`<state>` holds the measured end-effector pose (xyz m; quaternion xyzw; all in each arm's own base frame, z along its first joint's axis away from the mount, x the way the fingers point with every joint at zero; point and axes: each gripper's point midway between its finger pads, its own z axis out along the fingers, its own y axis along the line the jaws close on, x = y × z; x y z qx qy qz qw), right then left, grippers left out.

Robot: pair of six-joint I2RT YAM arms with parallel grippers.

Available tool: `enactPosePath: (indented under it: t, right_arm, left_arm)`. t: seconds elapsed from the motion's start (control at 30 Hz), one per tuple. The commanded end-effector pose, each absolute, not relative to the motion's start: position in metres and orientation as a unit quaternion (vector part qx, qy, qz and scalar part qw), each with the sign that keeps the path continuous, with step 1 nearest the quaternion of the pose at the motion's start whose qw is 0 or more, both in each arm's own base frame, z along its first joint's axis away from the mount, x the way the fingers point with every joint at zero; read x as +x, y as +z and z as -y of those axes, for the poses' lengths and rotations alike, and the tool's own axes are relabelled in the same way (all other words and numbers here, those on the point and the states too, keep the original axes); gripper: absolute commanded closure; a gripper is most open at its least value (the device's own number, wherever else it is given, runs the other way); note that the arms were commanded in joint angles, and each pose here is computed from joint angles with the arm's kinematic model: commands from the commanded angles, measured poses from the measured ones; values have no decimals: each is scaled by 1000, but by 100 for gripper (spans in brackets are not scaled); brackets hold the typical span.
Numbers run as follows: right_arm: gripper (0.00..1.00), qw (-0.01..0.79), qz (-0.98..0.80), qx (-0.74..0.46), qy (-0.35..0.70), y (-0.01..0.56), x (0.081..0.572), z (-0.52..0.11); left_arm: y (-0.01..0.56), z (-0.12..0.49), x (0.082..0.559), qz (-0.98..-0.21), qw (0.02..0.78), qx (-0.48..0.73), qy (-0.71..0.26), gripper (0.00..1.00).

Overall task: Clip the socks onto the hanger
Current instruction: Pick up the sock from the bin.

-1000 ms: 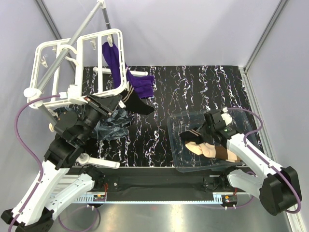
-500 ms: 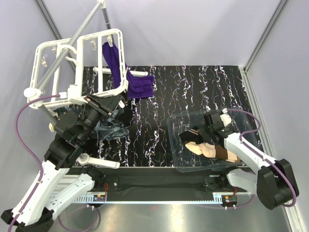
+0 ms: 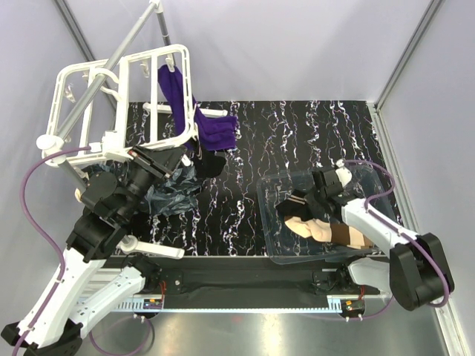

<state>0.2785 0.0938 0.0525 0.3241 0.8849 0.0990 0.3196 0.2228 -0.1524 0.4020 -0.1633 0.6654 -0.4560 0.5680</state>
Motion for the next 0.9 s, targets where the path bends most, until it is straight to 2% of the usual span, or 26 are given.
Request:
enactPosePath:
  t: [0.0,0.2,0.63,0.87]
  right_arm:
    - [100,404,-873,234,142,115,305,-103]
    - [100,481,-829,44,281,213,282,-148]
    - [100,395,-719,-191,540,360,182,-224]
    - [100,336,-678,-229,613,388,166,-267]
  left_arm:
    - [422,154,215,-646,575,-150,-479,100]
    - [427,152,210,-640,577,-149,-485,100]
    - [437,159,208,-631,570,-143,-506,100]
    - [444,165,205,-622,560,-137,-529,100]
